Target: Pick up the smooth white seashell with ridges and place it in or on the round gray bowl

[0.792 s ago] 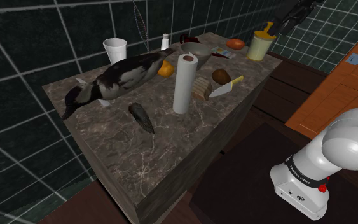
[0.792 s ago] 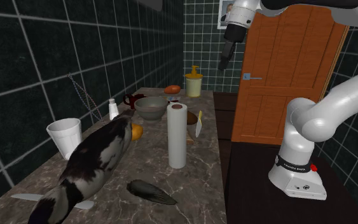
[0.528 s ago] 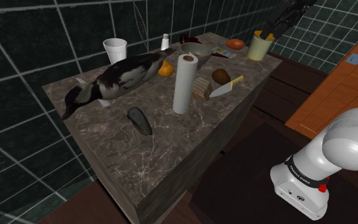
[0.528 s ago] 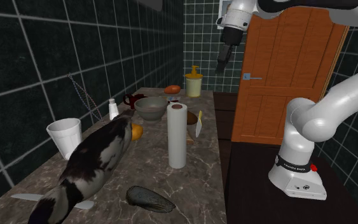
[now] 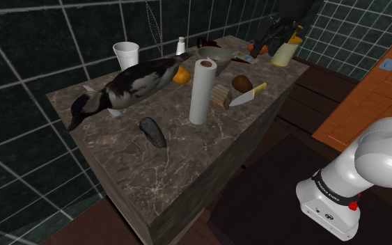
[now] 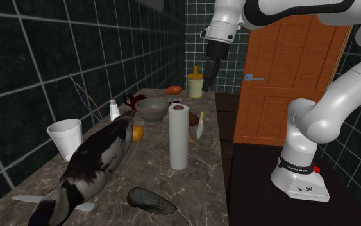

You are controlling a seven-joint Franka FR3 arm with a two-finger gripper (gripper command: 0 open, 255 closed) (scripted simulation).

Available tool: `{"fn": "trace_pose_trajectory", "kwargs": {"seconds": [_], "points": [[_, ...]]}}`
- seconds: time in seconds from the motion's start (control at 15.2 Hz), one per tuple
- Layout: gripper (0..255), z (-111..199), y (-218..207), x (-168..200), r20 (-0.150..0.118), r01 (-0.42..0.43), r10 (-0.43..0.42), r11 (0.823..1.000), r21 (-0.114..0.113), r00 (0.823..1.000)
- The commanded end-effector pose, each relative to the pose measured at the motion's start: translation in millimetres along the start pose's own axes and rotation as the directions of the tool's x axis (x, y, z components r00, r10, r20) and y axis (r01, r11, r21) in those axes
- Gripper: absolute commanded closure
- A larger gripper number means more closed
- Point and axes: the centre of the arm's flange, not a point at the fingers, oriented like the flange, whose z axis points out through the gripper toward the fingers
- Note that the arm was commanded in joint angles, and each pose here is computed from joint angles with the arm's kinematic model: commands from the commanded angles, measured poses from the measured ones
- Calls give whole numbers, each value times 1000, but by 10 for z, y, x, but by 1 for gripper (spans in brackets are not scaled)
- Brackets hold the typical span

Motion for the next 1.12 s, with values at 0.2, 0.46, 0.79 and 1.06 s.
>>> {"fn": "trace_pose_trajectory", "kwargs": {"seconds": [0.2,0.46,0.79,1.06], "points": [[0,365,-519,165,38,11,-12,1000,2,999],[0,659,-952,290,68,21,-21,1000,3,997],[0,1031,-1496,428,105,33,-33,999,4,994],[0,1332,-1931,523,135,42,-42,999,6,990]]}}
